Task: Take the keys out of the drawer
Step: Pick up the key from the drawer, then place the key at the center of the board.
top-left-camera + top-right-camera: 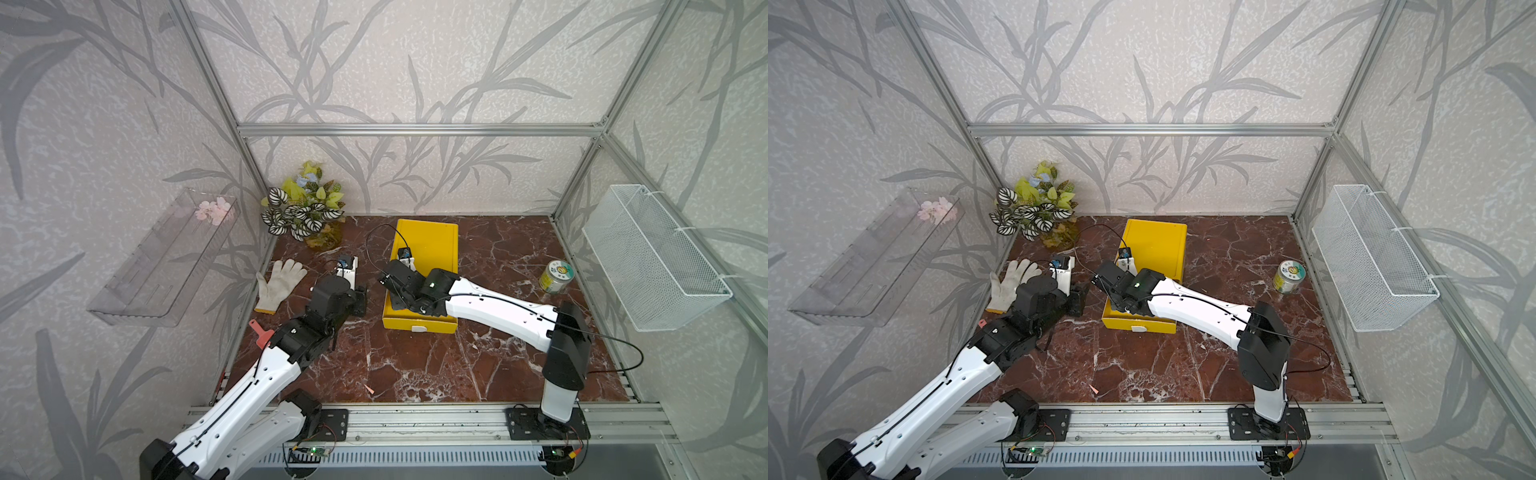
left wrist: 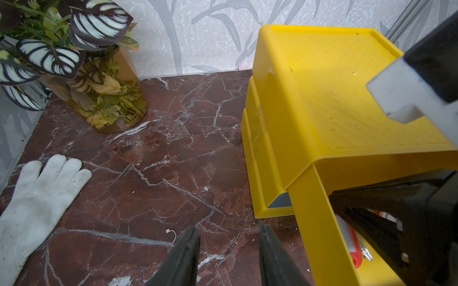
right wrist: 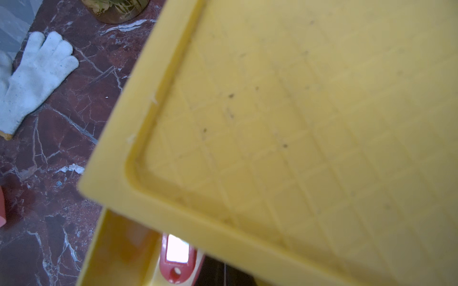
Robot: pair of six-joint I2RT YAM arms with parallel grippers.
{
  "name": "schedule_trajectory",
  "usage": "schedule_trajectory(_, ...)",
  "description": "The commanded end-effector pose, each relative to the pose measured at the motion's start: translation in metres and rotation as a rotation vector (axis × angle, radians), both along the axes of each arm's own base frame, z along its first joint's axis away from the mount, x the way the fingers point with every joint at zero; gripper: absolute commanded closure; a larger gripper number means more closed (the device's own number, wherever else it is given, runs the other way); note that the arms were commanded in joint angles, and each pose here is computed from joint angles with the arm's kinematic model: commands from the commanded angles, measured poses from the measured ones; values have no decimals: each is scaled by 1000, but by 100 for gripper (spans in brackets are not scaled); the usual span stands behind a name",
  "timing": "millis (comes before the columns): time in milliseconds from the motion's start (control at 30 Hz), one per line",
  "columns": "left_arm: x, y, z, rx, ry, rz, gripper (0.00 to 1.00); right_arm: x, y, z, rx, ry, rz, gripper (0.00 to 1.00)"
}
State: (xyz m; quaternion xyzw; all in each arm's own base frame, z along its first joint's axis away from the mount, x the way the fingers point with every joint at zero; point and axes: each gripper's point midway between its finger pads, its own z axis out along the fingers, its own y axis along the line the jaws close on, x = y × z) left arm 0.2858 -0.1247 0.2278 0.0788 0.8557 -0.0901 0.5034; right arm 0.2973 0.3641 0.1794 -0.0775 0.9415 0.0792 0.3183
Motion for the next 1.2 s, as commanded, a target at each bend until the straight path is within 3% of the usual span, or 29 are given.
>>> schedule_trajectory(0,1,1,-2,9,-4,4,58,1,-7,4,-22,-8,-9,97)
schedule_trajectory(467,11,5,29,5,-87,32,58,-17,-8,57,57,-59,163,100)
schedule_trajectory(833,22,-10,73,2,-160,-33,58,-25,-27,130,161,-247,231,100)
schedule_trajectory(1167,22,-61,111,-120,-154,-264,59,-26,-113,164,199,-310,64,100)
